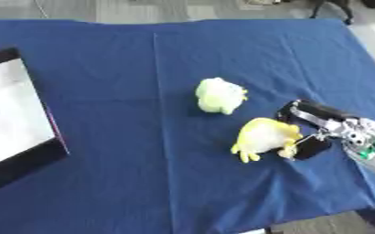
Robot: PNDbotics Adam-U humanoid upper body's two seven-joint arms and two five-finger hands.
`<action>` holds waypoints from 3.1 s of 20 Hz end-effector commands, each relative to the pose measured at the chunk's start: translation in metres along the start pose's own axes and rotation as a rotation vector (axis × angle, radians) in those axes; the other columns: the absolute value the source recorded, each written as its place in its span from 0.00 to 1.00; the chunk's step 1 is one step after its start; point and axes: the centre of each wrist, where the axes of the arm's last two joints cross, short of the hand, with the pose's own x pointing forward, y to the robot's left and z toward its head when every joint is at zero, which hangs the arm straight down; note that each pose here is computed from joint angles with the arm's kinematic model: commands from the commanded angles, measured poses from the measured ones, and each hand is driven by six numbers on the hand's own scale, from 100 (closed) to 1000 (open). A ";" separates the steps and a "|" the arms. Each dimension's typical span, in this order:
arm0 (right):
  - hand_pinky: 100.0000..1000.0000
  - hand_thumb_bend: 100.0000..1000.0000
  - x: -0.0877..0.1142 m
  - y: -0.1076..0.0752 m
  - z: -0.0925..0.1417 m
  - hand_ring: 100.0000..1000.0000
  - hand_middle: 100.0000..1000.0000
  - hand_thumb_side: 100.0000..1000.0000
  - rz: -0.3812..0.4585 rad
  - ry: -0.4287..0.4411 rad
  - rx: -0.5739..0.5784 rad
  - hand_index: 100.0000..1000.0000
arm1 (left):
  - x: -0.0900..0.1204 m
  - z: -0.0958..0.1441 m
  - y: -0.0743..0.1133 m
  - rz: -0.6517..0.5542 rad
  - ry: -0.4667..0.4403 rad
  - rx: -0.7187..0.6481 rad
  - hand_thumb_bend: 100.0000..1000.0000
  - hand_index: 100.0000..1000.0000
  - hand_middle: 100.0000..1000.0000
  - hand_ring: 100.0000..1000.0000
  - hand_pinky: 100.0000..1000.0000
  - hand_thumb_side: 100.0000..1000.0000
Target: Pick up the objects with one hand, pass them to the other hand, and then place them into the box on the other side of the table.
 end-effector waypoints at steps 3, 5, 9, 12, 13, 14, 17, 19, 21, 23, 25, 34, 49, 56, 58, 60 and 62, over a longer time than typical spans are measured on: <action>0.70 0.27 -0.001 -0.016 0.001 0.59 0.44 0.05 -0.010 -0.025 -0.023 0.57 | 0.006 0.002 0.010 -0.031 -0.012 0.010 0.00 0.63 0.65 0.80 1.00 0.53; 0.70 0.24 -0.001 -0.019 0.000 0.58 0.44 0.03 -0.034 -0.040 -0.030 0.56 | 0.006 0.002 0.010 -0.032 -0.013 0.008 0.00 0.63 0.65 0.80 1.00 0.52; 0.68 0.16 0.000 -0.028 -0.001 0.56 0.43 0.00 -0.113 -0.093 -0.054 0.55 | 0.007 0.002 0.010 -0.031 -0.017 0.009 0.00 0.63 0.65 0.80 1.00 0.52; 0.66 0.10 0.002 -0.033 -0.003 0.55 0.42 0.00 -0.179 -0.138 -0.069 0.54 | 0.007 0.002 0.010 -0.030 -0.019 0.010 0.00 0.63 0.65 0.80 1.00 0.52; 0.66 0.09 0.002 -0.034 -0.003 0.55 0.42 0.00 -0.199 -0.152 -0.073 0.53 | 0.007 0.002 0.010 -0.030 -0.018 0.011 0.00 0.63 0.65 0.80 1.00 0.52; 0.66 0.09 0.003 -0.036 -0.003 0.55 0.41 0.00 -0.214 -0.161 -0.076 0.53 | 0.007 0.002 0.010 -0.030 -0.018 0.011 0.00 0.63 0.65 0.80 1.00 0.52; 0.65 0.07 0.003 -0.038 -0.004 0.54 0.40 0.00 -0.248 -0.174 -0.084 0.51 | 0.006 0.003 0.010 -0.029 -0.017 0.009 0.00 0.63 0.65 0.80 1.00 0.52; 0.64 0.04 0.004 -0.039 -0.004 0.53 0.40 0.00 -0.278 -0.183 -0.090 0.51 | 0.006 0.002 0.010 -0.030 -0.017 0.008 0.00 0.63 0.65 0.80 1.00 0.52; 0.63 0.01 0.005 -0.040 -0.005 0.52 0.39 0.00 -0.323 -0.199 -0.095 0.50 | 0.006 0.002 0.009 -0.030 -0.018 0.008 0.00 0.63 0.65 0.80 1.00 0.52; 0.62 0.00 0.006 -0.042 -0.006 0.51 0.39 0.00 -0.382 -0.217 -0.104 0.50 | 0.006 0.002 0.009 -0.030 -0.018 0.008 0.00 0.63 0.66 0.80 1.00 0.52; 0.61 0.00 0.007 -0.043 -0.007 0.50 0.40 0.00 -0.450 -0.242 -0.111 0.51 | 0.006 0.002 0.009 -0.031 -0.019 0.009 0.00 0.63 0.66 0.80 1.00 0.52; 0.59 0.00 0.030 -0.059 -0.024 0.48 0.40 0.00 -0.661 -0.384 -0.175 0.52 | 0.023 0.002 0.018 -0.003 -0.100 0.065 0.00 0.64 0.66 0.80 1.00 0.47; 0.59 0.00 0.073 -0.061 -0.049 0.47 0.41 0.00 -0.587 -0.489 -0.369 0.53 | 0.091 -0.006 0.039 0.017 -0.356 0.107 0.00 0.64 0.67 0.80 1.00 0.43; 0.59 0.00 0.085 -0.059 -0.055 0.47 0.41 0.00 -0.577 -0.502 -0.393 0.53 | 0.143 -0.015 0.031 -0.029 -0.526 0.027 0.00 0.65 0.67 0.80 1.00 0.42; 0.59 0.00 0.088 -0.059 -0.057 0.47 0.41 0.00 -0.573 -0.512 -0.401 0.53 | 0.156 -0.019 0.025 -0.054 -0.565 -0.014 0.00 0.66 0.68 0.80 1.00 0.40; 0.59 0.00 0.091 -0.059 -0.058 0.48 0.41 0.00 -0.562 -0.523 -0.406 0.53 | 0.168 -0.022 0.017 -0.091 -0.594 -0.061 0.00 0.67 0.68 0.80 1.00 0.37; 0.60 0.00 0.093 -0.058 -0.059 0.48 0.41 0.00 -0.545 -0.531 -0.404 0.53 | 0.178 -0.026 0.009 -0.131 -0.609 -0.108 0.00 0.70 0.70 0.81 1.00 0.35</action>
